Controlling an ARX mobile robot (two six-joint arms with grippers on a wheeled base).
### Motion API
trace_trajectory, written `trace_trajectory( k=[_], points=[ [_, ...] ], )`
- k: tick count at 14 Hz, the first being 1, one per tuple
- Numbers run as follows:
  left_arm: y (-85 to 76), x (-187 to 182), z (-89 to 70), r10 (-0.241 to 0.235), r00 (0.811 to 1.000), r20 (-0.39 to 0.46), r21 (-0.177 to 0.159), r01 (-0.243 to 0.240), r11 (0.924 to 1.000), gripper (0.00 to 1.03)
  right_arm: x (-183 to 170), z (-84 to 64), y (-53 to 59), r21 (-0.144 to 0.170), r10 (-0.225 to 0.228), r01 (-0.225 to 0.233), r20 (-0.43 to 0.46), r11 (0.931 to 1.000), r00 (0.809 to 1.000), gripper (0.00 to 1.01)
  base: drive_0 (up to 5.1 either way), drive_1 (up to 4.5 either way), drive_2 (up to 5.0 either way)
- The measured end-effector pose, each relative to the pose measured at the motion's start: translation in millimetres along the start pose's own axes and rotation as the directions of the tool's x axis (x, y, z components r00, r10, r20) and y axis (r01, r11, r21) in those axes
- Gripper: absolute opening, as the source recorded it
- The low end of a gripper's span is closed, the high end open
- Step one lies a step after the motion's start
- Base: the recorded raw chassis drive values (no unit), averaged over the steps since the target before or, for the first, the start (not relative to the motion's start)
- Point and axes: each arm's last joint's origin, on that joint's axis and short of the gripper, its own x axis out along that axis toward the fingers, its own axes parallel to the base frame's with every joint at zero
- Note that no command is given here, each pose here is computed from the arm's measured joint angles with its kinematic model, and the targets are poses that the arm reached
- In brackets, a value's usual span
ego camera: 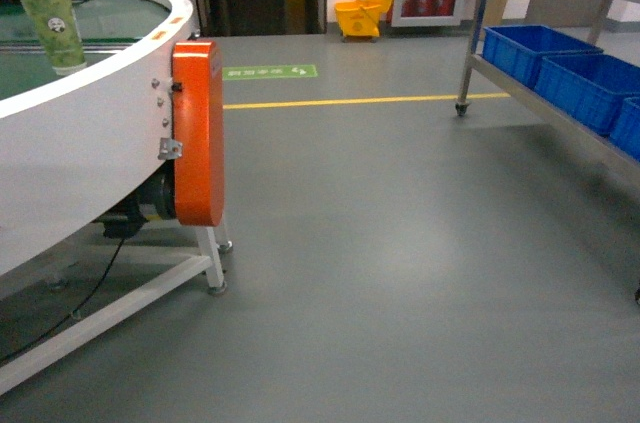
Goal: Pick red block from blue box to shelf
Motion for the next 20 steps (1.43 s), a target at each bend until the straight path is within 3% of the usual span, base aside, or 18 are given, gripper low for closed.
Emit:
trace_trajectory(
  k=[20],
  points=[
    [0.0, 0.0, 0.0, 0.000, 1.000, 0.000, 0.000, 0.000, 1.0000, 0.98, 0.0, 0.0, 0.0, 0.000, 0.000, 0.000, 0.000, 1.0000, 1.000, 0.29, -1.5, -1.51, -1.5]
  ],
)
